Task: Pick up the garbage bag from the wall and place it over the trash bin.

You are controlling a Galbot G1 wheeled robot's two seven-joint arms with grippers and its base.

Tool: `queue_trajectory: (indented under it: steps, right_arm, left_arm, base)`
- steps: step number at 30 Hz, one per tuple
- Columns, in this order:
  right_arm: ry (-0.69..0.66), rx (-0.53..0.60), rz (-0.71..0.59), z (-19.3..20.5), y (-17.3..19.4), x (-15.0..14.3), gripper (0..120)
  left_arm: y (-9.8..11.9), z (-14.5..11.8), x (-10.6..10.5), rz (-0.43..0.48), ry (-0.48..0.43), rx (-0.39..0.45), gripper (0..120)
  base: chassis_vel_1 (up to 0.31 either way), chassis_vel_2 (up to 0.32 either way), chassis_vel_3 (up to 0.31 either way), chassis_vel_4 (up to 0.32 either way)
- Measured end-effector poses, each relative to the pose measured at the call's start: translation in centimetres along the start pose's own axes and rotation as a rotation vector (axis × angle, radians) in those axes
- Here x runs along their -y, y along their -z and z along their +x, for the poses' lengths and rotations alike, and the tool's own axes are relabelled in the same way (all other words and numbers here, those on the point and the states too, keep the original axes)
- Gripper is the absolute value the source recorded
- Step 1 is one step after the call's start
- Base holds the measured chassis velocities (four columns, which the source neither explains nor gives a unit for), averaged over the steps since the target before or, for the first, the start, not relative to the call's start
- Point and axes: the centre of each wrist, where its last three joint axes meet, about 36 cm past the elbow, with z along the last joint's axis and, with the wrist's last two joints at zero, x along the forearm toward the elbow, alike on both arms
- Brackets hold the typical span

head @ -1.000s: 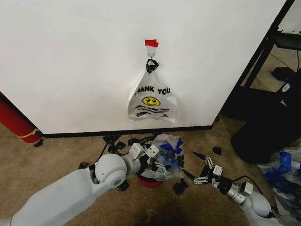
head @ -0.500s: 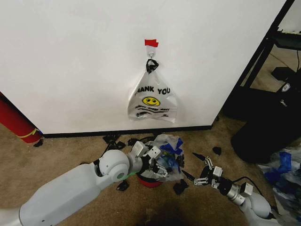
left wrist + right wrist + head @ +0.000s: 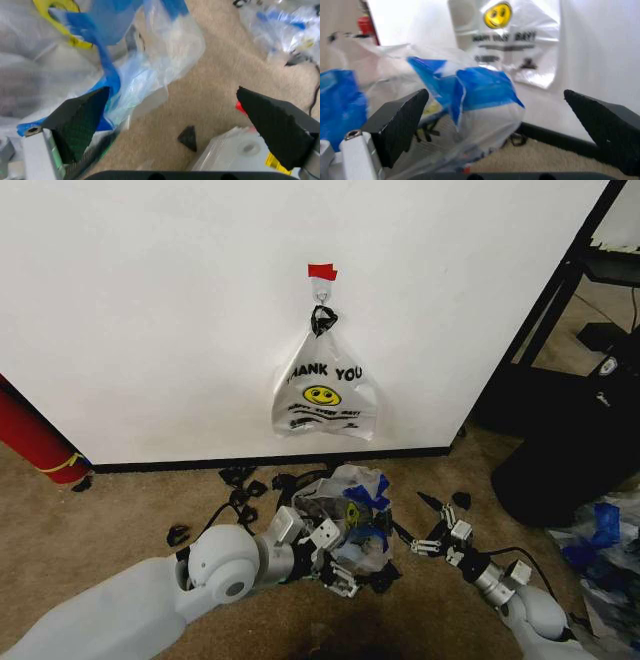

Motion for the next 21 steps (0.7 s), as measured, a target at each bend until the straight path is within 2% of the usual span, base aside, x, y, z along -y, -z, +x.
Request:
queue_trajectory:
  steps: [5,10,16,21]
  right_arm:
    - [0.007,-0.074,-0.063,0.1,0.5,-0.9,100]
    - [0.029,-0.101,-0.103,-0.2,1.4,-1.2,100]
    - [0.002,-0.141,-0.195,-1.2,3.3,-2.7,100]
    - [-0.040,-0.256,-0.304,-3.7,5.7,-4.7,100]
  left_arm:
    - [-1.4,1.0,0.9,-0.060,0.018,-0.035,100]
    - [-2.3,1.5,1.7,-0.122,0.030,-0.064,100]
    - [-3.5,0.7,2.0,-0.196,0.031,-0.093,100]
    - [-3.9,-0.4,2.2,-0.230,0.021,-0.071,100]
  base:
    - [0.000,0.000,0.000,0.000]
    - [0.000,0.000,0.000,0.000]
    - [0.000,0.000,0.000,0.000]
    - [0.000,0.000,0.000,0.000]
